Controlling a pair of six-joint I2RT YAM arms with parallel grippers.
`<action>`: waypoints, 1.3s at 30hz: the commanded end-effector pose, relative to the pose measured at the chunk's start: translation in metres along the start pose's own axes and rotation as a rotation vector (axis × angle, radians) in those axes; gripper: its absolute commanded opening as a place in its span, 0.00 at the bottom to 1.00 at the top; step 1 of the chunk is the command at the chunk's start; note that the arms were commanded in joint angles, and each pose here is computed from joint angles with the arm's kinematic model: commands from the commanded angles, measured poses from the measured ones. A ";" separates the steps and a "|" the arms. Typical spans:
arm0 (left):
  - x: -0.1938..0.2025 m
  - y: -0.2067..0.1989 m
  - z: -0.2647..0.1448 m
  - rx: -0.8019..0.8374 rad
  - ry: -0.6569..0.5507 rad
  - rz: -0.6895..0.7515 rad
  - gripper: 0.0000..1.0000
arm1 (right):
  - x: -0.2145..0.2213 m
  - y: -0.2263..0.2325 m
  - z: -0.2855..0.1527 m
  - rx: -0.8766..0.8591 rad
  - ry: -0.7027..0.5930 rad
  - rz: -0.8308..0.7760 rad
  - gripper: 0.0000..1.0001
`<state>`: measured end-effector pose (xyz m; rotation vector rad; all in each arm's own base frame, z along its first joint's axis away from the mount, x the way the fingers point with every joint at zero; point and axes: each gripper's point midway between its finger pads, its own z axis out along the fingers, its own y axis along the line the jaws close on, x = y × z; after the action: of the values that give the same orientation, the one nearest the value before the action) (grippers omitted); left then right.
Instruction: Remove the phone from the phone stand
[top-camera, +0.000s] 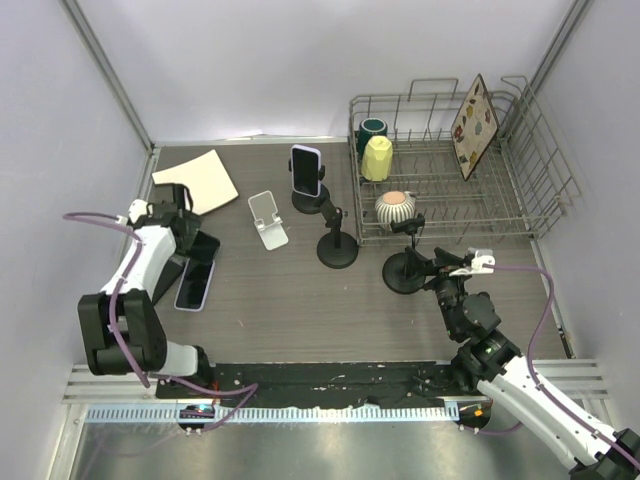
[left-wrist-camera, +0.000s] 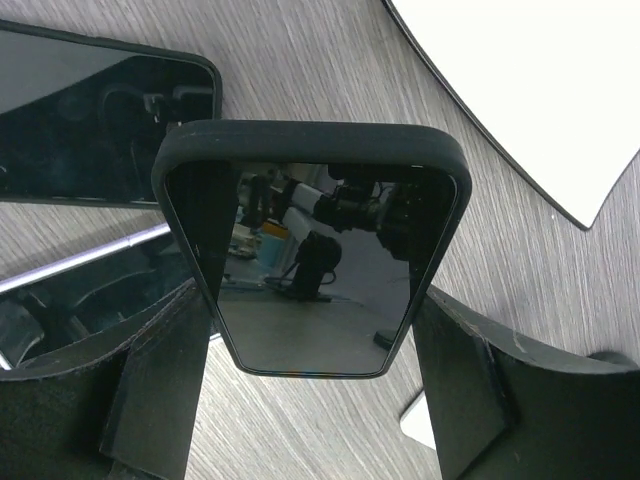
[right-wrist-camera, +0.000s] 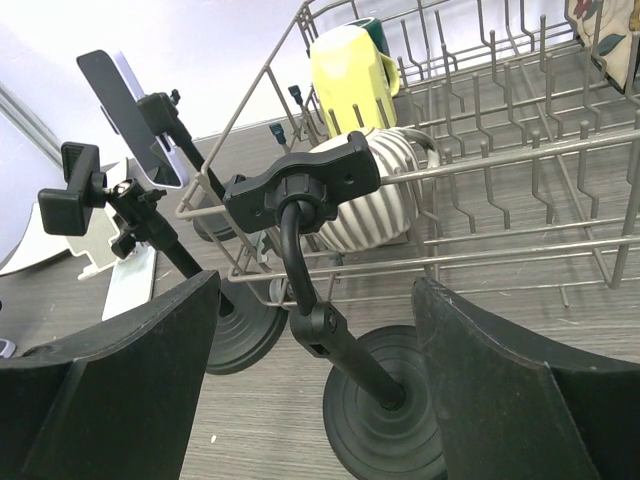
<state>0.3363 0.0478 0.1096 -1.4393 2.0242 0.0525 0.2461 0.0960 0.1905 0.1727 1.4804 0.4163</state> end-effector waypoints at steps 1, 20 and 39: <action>-0.016 -0.017 0.013 0.050 0.008 -0.091 0.06 | -0.016 0.010 0.003 -0.030 -0.040 0.033 0.82; -0.004 -0.010 0.082 -0.074 0.235 -0.337 0.10 | -0.014 0.010 0.003 -0.032 -0.032 0.023 0.83; -0.027 -0.045 0.114 -0.130 0.266 -0.265 0.10 | -0.012 0.009 0.005 -0.025 -0.024 0.013 0.82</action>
<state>0.3884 0.0818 0.0333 -1.9552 2.1393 -0.0394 0.2472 0.1017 0.1843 0.1444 1.5067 0.4205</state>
